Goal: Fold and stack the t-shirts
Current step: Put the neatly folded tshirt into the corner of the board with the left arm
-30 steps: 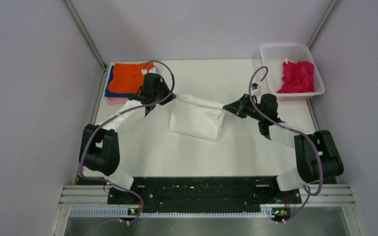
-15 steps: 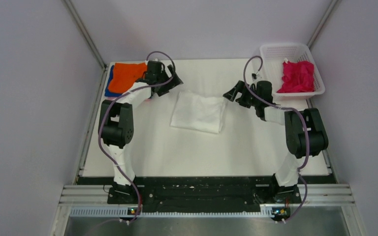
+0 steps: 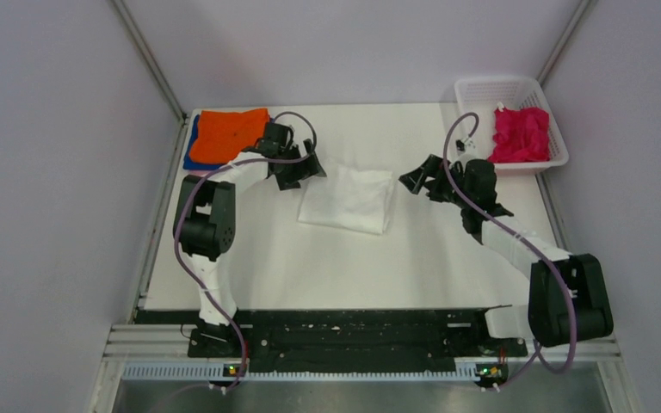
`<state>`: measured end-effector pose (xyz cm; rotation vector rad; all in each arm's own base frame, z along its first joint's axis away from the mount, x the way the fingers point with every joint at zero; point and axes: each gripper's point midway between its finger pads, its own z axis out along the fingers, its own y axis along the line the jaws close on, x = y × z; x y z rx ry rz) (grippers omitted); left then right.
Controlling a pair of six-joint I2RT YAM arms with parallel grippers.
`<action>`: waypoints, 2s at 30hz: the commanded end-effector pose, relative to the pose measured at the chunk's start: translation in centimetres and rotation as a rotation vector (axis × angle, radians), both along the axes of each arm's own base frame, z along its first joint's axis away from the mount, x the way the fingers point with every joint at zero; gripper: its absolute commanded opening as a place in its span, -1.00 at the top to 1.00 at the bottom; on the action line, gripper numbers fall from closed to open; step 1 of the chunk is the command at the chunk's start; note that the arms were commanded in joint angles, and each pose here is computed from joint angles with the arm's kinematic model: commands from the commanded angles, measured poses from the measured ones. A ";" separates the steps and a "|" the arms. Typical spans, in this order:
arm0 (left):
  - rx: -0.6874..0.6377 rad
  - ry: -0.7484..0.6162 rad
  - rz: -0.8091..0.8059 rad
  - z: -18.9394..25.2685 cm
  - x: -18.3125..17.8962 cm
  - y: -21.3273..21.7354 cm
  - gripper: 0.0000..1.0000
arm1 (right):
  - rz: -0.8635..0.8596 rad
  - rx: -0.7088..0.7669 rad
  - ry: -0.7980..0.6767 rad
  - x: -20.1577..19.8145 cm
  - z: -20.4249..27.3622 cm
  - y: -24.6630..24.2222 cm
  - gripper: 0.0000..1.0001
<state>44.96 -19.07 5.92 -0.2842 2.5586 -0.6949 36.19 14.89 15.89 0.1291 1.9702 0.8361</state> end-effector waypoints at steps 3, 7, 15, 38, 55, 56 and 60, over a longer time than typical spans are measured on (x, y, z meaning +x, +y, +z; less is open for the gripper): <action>0.000 0.054 -0.073 -1.3 -1.6 -1.3 -0.92 | 0.033 0.021 -0.001 -3.7 0.4 0.4 -0.97; 0.019 0.078 -0.089 -2.4 -2.5 -2.2 -0.83 | 0.030 0.032 -0.004 -5.2 0.4 0.1 -0.98; 0.236 0.128 -0.075 -5.3 -4.0 -3.1 -0.08 | 0.019 0.033 -0.048 -6.9 1.3 -0.4 -0.97; 1.166 -0.389 0.196 10.2 5.5 5.0 1.00 | -0.022 0.011 -0.073 -7.1 0.9 -1.3 -0.97; 1.368 -0.670 0.344 25.1 9.7 13.2 1.00 | -0.077 -0.042 -0.039 -6.6 -0.4 -2.4 -0.97; 1.358 -0.680 0.344 25.7 9.7 13.4 1.00 | -0.077 -0.042 -0.037 -6.6 -0.5 -2.4 -0.97; 1.337 -0.700 0.371 27.9 9.6 14.3 1.00 | -0.072 -0.038 -0.030 -6.6 -0.6 -2.2 -0.98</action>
